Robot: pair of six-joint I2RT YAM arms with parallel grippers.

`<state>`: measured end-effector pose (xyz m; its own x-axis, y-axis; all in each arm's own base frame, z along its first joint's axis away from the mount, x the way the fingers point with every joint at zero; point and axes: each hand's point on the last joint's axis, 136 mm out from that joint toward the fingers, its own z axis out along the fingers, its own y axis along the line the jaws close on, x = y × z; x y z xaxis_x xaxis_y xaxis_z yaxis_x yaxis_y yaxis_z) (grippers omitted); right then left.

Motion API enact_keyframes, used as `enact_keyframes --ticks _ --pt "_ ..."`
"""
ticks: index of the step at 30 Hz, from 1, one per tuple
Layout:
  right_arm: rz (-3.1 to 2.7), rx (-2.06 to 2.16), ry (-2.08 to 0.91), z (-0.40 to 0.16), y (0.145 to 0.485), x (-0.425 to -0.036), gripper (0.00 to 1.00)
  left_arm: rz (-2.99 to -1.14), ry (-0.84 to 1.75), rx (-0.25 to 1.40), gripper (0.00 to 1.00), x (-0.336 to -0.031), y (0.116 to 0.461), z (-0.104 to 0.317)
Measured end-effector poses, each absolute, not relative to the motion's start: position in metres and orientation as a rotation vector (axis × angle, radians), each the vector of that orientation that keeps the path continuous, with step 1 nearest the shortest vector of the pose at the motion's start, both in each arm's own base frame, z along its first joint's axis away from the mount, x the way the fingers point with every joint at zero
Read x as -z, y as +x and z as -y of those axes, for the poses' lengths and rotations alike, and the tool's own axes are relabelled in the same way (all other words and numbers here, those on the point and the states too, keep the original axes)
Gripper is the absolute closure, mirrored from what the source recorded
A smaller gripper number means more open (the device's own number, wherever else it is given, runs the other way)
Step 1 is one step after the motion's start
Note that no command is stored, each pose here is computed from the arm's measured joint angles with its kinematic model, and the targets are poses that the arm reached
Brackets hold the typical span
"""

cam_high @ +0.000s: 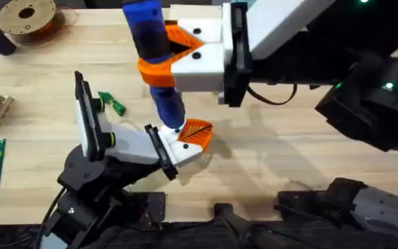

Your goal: Pick up the gripper from the table and insert it into the empty holder that is missing its gripper. Then pick up a screw, insert it into the mounting hole, and use the screwdriver to tighten it. Finally, clean up the table by picking up the vegetable and placing it into the bucket.

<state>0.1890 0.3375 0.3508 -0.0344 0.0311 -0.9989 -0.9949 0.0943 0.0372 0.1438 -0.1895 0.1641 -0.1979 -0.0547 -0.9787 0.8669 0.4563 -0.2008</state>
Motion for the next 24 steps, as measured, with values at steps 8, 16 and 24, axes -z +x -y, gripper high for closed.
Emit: enact_keyframes --ticks 8,16,24 --pt "-0.874 -1.179 -0.928 -0.306 0.185 -0.445 0.970 -1.541 0.739 0.988 0.995 -0.164 0.144 0.190" --pt "-1.155 -1.144 -0.961 -0.309 0.218 -0.390 0.970 -1.540 0.739 0.988 0.995 -0.164 0.144 0.190" --pt "-1.488 -0.556 -0.990 -0.258 0.307 -0.293 0.970 -1.540 0.739 0.988 0.995 -0.164 0.144 0.190"
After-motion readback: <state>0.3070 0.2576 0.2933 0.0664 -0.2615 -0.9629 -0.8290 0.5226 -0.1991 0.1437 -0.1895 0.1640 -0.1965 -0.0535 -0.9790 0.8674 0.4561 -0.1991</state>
